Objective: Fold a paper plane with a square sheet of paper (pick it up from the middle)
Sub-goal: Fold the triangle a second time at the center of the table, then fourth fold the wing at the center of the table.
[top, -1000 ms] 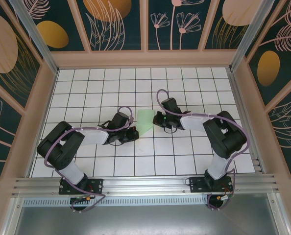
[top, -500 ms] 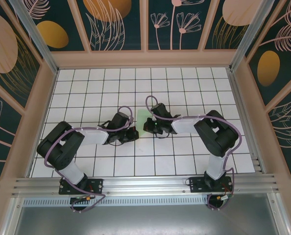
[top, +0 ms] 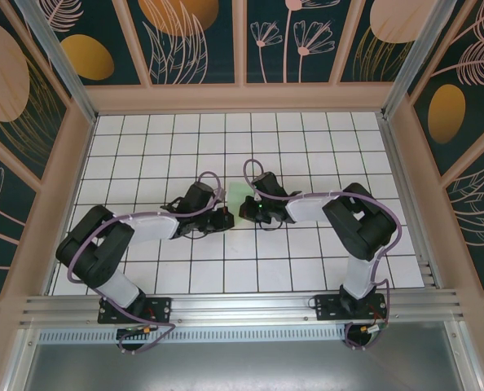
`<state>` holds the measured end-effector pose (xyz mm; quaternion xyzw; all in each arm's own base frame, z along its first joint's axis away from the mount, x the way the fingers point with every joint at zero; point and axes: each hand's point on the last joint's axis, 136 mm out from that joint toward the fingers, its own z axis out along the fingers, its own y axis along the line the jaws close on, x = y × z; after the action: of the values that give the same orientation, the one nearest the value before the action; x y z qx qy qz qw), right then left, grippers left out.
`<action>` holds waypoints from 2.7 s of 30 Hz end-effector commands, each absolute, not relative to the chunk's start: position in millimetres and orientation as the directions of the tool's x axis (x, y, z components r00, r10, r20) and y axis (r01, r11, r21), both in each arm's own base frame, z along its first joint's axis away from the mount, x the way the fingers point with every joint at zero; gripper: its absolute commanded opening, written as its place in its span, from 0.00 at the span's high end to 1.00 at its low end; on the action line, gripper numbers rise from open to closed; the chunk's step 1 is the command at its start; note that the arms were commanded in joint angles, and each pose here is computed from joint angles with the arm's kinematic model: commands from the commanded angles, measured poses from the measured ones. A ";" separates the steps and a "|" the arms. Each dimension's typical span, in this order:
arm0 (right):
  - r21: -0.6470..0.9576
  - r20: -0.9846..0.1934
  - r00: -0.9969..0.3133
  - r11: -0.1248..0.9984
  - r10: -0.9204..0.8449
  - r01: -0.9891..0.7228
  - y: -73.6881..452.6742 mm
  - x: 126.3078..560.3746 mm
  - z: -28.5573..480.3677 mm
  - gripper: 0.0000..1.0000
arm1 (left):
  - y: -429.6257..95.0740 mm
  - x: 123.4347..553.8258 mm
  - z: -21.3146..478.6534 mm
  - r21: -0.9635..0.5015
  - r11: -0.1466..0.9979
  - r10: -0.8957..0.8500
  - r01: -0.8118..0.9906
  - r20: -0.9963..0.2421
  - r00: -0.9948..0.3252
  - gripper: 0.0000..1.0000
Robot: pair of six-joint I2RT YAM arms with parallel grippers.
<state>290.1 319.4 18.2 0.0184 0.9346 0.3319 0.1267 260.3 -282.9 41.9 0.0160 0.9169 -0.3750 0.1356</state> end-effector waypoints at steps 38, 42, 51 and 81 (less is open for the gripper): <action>0.535 -0.143 -0.980 0.844 0.140 0.043 293.6 275.3 -20.3 0.99 | -216.0 213.0 -0.1 -0.477 0.877 -0.045 0.053 -0.192 -0.980 0.94; 0.609 -0.220 -0.966 0.793 0.137 -0.026 314.8 295.2 18.7 0.96 | -228.1 255.5 42.7 -0.495 0.866 -0.114 0.079 -0.348 -0.931 0.88; 0.634 -0.340 -0.910 0.772 0.236 -0.036 305.1 334.0 71.2 0.73 | -260.7 297.5 82.9 -0.571 0.804 -0.151 0.166 -0.467 -0.871 0.78; 0.691 -0.096 -0.953 0.708 0.287 0.143 302.1 305.4 35.1 0.58 | -253.3 324.6 31.5 -0.455 0.890 -0.178 0.045 -0.437 -0.882 0.89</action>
<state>308.4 291.3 33.2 0.1261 0.9223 0.3484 0.1103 321.7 -252.1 31.2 -0.0312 0.9406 -0.2364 0.2418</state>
